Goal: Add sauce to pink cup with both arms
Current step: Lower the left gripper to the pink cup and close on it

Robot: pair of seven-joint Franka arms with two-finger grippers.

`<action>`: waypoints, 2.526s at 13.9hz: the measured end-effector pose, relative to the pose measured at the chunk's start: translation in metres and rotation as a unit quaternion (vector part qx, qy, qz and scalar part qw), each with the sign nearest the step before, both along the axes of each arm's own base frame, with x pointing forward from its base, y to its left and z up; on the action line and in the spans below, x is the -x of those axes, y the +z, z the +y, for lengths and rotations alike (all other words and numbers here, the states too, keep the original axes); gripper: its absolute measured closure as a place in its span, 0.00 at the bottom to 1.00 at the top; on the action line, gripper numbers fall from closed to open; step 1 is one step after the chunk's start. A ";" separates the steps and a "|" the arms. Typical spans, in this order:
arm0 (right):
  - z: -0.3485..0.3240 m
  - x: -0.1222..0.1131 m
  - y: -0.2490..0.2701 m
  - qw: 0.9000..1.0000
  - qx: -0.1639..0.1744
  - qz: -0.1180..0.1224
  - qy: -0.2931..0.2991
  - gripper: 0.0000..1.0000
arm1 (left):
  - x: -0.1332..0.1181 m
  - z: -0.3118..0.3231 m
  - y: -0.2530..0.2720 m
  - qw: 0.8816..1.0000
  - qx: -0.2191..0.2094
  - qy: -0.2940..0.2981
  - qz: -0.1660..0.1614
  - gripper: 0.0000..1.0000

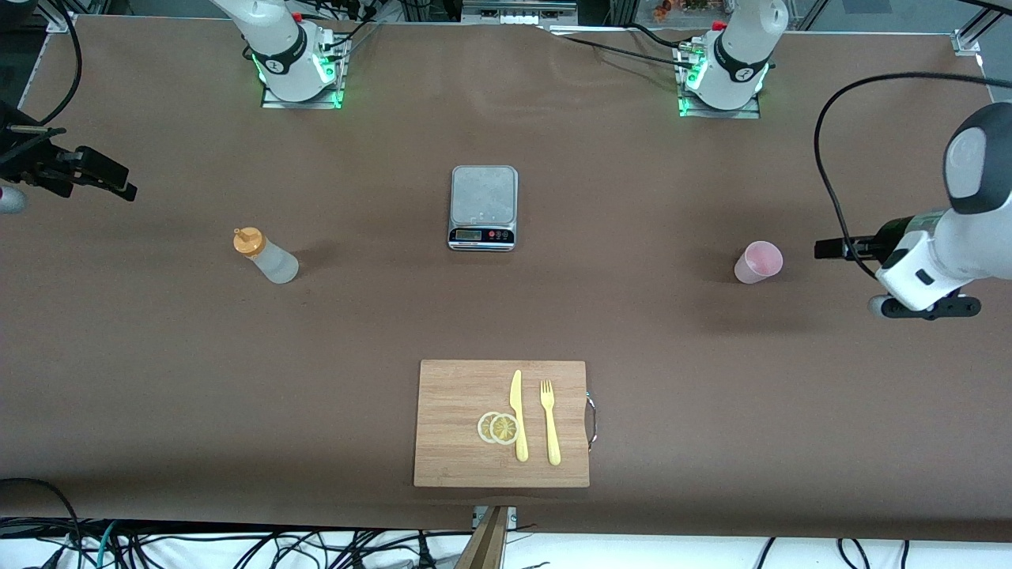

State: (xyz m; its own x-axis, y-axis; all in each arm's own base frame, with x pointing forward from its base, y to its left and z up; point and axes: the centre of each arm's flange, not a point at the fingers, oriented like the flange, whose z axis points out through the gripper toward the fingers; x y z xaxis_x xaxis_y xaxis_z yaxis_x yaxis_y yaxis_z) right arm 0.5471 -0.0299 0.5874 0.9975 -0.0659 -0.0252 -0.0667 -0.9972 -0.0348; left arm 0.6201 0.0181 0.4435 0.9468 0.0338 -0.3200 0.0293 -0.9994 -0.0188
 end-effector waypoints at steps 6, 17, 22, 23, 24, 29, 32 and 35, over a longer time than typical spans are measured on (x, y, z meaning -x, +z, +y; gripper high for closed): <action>0.000 0.000 0.000 1.000 0.000 0.000 0.000 0.00 | 0.018 0.003 -0.099 1.000 0.000 -0.007 -0.005 0.00; 0.000 0.000 0.000 1.000 0.000 0.000 0.000 0.00 | 0.068 0.031 -0.176 0.997 0.010 -0.053 -0.060 0.00; 0.000 0.000 0.000 1.000 0.000 0.000 0.000 0.00 | 0.087 0.029 -0.195 0.995 0.008 -0.055 -0.079 0.06; 0.000 0.000 0.000 1.000 0.000 0.000 0.000 0.00 | 0.087 0.029 -0.196 0.995 0.008 -0.055 -0.081 0.06; 0.000 0.000 0.000 1.000 0.000 0.000 0.000 0.00 | 0.087 0.028 -0.196 0.995 0.008 -0.056 -0.084 0.10; 0.000 0.000 0.000 1.000 0.000 0.000 0.000 0.00 | 0.086 0.024 -0.198 0.993 0.007 -0.061 -0.097 0.16; 0.000 0.000 0.000 1.000 0.000 0.000 0.000 0.00 | 0.088 0.024 -0.203 0.993 0.007 -0.061 -0.097 0.16; 0.000 0.000 0.000 1.000 0.000 0.000 0.000 0.00 | 0.090 0.024 -0.206 0.994 0.007 -0.061 -0.093 0.19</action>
State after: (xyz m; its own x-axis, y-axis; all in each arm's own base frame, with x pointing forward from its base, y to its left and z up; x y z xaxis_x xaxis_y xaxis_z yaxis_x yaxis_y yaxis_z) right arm 0.5471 -0.0302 0.5873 0.9975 -0.0664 -0.0257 -0.0672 -0.9971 -0.0348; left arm 0.5297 0.0420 0.2378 0.9866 -0.0878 -0.1379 -0.0901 -0.9959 -0.0108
